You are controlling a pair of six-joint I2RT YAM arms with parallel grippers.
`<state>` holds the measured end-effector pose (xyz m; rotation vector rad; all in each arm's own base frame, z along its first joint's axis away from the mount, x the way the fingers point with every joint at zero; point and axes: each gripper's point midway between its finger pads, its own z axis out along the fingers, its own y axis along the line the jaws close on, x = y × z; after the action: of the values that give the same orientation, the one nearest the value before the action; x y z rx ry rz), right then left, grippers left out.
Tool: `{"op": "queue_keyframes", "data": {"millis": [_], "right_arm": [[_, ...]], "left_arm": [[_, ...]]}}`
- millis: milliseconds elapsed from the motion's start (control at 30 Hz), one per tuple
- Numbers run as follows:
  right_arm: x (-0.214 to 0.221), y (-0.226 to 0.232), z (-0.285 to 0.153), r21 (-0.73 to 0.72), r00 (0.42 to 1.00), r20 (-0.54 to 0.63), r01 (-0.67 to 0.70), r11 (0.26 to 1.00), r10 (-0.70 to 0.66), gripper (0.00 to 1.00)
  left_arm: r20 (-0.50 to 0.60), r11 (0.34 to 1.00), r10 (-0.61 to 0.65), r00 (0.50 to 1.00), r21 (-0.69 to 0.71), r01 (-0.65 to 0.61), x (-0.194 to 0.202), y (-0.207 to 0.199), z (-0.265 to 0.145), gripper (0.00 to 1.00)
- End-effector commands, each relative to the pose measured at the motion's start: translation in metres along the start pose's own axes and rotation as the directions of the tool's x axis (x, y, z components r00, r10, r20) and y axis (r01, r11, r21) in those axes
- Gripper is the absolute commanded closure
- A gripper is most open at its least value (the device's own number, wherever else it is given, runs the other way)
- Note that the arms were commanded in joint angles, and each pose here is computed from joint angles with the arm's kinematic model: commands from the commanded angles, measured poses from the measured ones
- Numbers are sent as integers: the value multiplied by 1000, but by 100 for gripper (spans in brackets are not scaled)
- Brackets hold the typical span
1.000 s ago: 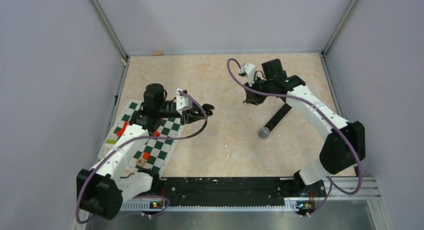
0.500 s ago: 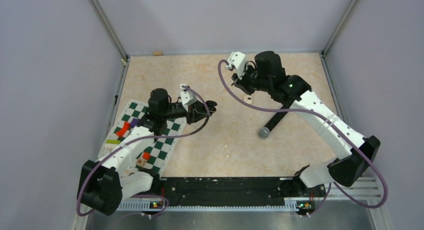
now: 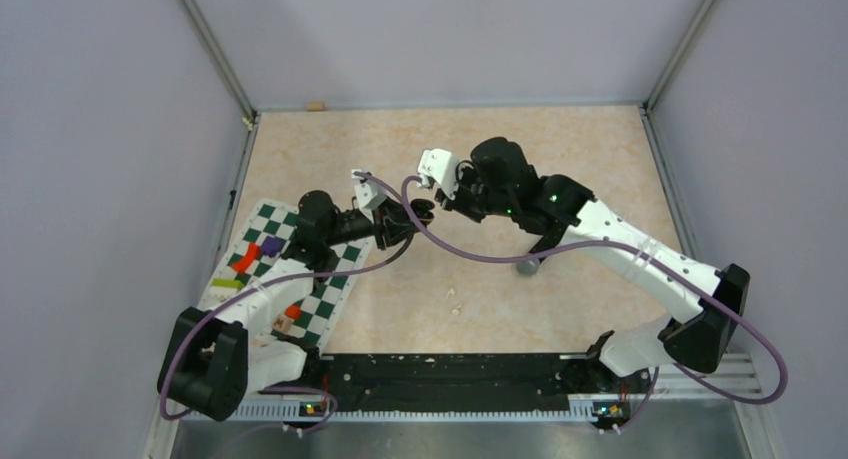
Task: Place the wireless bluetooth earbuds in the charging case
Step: Place the earbud in the charging case.
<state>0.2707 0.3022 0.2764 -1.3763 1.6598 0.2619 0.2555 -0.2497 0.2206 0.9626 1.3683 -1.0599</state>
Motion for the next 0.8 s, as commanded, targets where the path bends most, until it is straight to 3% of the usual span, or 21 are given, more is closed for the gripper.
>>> {"op": "queue_keyframes", "data": {"millis": [0,267,767], "right_arm": [[-18,1,-5,26,998,49,30,999,-31,83],[-25,20,0,-15,996,55,64,998,-63,83],[-24,18,18,65,994,7,108,992,-109,84]], "left_arm": [[53,999,50,997,7,-50,-15,-2,1,100],[50,999,45,998,6,-46,-14,-1,1,100],[55,999,34,998,19,-35,-16,-5,1,100]]}}
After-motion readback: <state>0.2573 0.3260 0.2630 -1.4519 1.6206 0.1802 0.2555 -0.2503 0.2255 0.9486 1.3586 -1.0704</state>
